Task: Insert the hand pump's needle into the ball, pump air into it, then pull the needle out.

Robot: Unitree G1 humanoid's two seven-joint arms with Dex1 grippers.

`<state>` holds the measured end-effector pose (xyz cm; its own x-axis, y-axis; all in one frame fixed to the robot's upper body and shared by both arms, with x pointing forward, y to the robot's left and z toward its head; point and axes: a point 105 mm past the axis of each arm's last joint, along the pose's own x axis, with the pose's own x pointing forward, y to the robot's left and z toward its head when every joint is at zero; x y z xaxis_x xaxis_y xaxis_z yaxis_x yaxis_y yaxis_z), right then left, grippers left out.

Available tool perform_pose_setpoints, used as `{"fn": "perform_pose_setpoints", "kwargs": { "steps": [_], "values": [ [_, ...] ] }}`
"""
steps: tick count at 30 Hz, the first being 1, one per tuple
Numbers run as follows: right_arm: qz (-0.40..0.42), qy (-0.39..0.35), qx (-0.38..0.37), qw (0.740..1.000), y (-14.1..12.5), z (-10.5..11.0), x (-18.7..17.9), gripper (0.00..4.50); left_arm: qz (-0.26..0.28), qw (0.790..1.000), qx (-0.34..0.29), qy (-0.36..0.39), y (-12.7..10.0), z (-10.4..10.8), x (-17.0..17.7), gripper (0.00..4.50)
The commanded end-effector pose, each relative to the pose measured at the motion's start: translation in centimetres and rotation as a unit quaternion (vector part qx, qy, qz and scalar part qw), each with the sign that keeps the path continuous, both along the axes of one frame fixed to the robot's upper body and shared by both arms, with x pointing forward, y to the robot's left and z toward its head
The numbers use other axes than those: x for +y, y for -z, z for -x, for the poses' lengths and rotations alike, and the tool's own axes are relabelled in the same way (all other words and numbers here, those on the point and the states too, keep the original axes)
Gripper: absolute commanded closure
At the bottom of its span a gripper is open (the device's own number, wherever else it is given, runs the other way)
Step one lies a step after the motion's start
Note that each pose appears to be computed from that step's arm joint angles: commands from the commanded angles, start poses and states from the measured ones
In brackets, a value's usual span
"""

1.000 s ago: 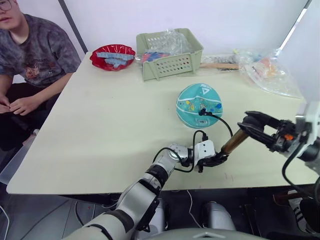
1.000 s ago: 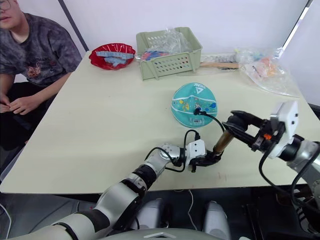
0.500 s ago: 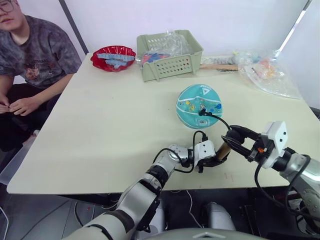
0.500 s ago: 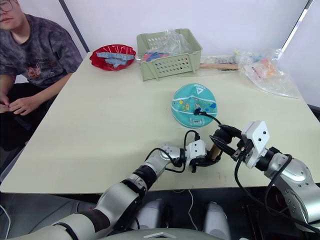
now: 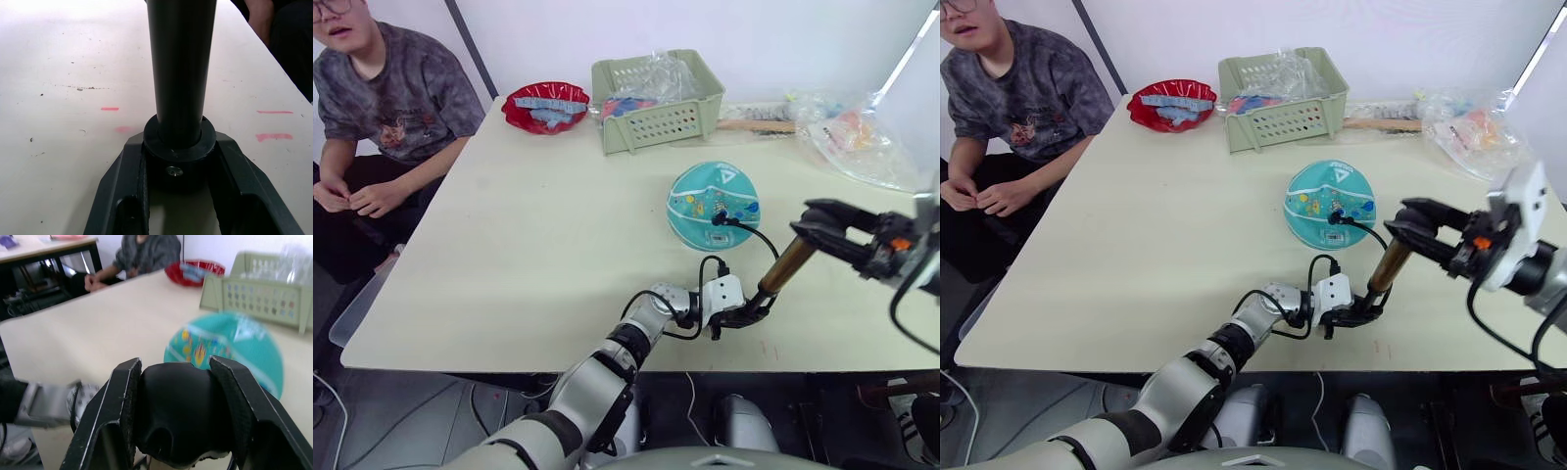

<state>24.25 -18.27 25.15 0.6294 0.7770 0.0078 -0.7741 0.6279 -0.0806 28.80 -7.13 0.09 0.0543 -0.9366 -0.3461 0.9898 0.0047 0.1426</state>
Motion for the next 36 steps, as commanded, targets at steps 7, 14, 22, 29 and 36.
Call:
{"fn": "perform_pose_setpoints", "kwargs": {
  "steps": [7,14,22,29,36],
  "values": [
    [-0.012,0.008,-0.075,0.997,-6.7,1.2,-1.9,2.79,-0.059,0.997,0.055,0.010,3.8,2.2,1.0,3.37],
    [0.032,-0.011,0.012,0.999,-0.5,0.7,-0.2,2.79,-0.054,0.997,0.051,0.009,3.6,2.1,0.8,3.37],
    [0.055,0.019,0.075,0.996,8.1,0.0,0.9,2.79,-0.046,0.998,0.045,0.008,3.1,1.8,0.5,3.37],
    [0.077,0.044,0.090,0.992,14.1,0.3,2.1,2.79,-0.046,0.998,0.044,0.004,3.1,1.6,0.7,3.37],
    [0.042,0.038,0.037,0.998,10.9,-0.1,2.5,2.79,-0.050,0.998,0.045,0.006,3.2,1.7,0.9,3.37]
  ]
}}
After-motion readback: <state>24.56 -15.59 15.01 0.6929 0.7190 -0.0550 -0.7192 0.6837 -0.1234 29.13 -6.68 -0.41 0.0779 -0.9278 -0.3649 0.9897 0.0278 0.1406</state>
